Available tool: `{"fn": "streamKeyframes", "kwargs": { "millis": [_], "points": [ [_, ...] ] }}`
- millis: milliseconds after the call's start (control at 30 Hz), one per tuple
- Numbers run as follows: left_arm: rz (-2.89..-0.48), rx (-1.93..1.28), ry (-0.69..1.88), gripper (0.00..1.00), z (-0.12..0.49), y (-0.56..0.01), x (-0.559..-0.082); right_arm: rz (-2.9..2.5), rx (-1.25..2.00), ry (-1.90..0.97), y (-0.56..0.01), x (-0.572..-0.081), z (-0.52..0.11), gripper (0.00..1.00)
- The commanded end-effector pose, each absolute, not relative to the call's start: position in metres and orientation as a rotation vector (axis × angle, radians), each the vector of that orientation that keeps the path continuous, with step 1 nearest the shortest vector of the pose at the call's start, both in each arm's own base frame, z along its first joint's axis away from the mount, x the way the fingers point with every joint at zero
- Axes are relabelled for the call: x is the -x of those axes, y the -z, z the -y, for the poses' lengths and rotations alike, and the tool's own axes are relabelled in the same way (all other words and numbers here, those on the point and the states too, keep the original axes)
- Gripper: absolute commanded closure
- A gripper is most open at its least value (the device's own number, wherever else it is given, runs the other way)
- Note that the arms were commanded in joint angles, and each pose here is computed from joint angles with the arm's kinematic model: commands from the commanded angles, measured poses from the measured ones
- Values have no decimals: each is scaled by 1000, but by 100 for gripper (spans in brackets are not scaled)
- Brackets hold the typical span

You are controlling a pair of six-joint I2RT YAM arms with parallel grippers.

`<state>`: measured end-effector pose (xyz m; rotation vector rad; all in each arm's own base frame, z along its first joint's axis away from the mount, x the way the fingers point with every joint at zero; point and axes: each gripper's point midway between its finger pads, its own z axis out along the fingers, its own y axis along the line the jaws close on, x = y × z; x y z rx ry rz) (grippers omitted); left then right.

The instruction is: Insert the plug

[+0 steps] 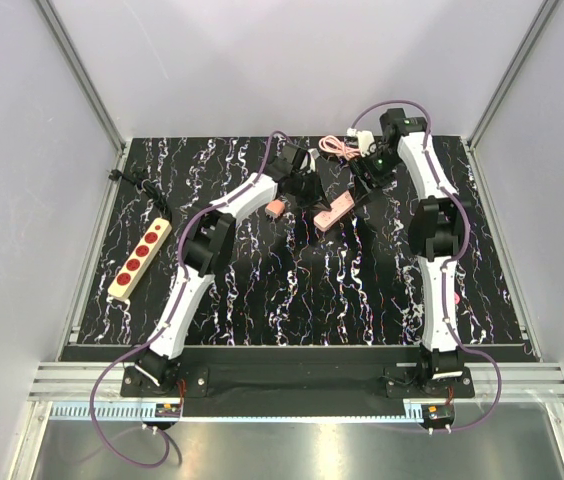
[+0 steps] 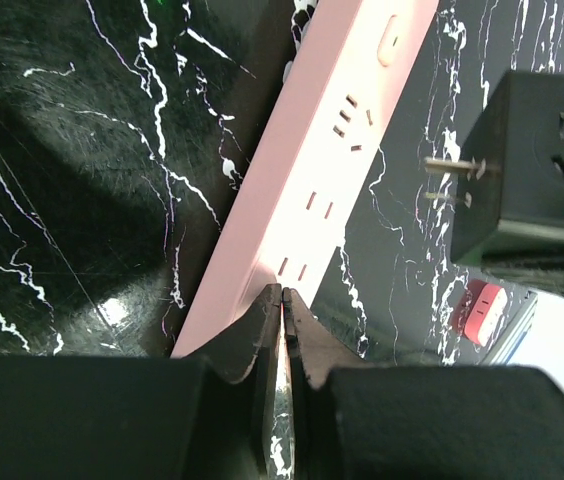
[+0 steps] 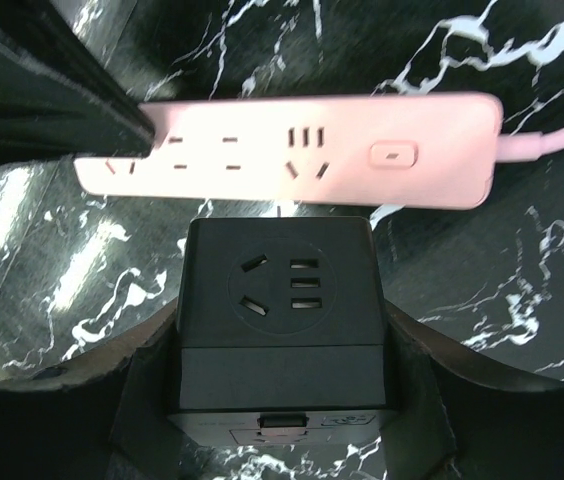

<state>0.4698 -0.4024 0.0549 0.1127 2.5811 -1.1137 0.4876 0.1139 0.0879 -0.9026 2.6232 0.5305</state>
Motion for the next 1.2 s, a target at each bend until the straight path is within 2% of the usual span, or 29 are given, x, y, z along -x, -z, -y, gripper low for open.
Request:
{"fn": "streamKeyframes", "kwargs": {
  "millis": [0, 500, 800, 1167],
  "points": [
    [-2576, -87, 1041, 89, 395, -39, -481, -2594, 893, -495, -101, -496, -116, 100],
    [-2590, -52, 1106, 90, 399, -26, -471, -2616, 941, -401, -86, -503, -135, 100],
    [-2584, -46, 1096, 91, 397, -26, -470, -2649, 968, -283, -75, -506, -125, 100],
    [-2577, -39, 1111, 91, 399, -24, -472, -2664, 1054, -268, -55, -502, -128, 100]
  ]
}}
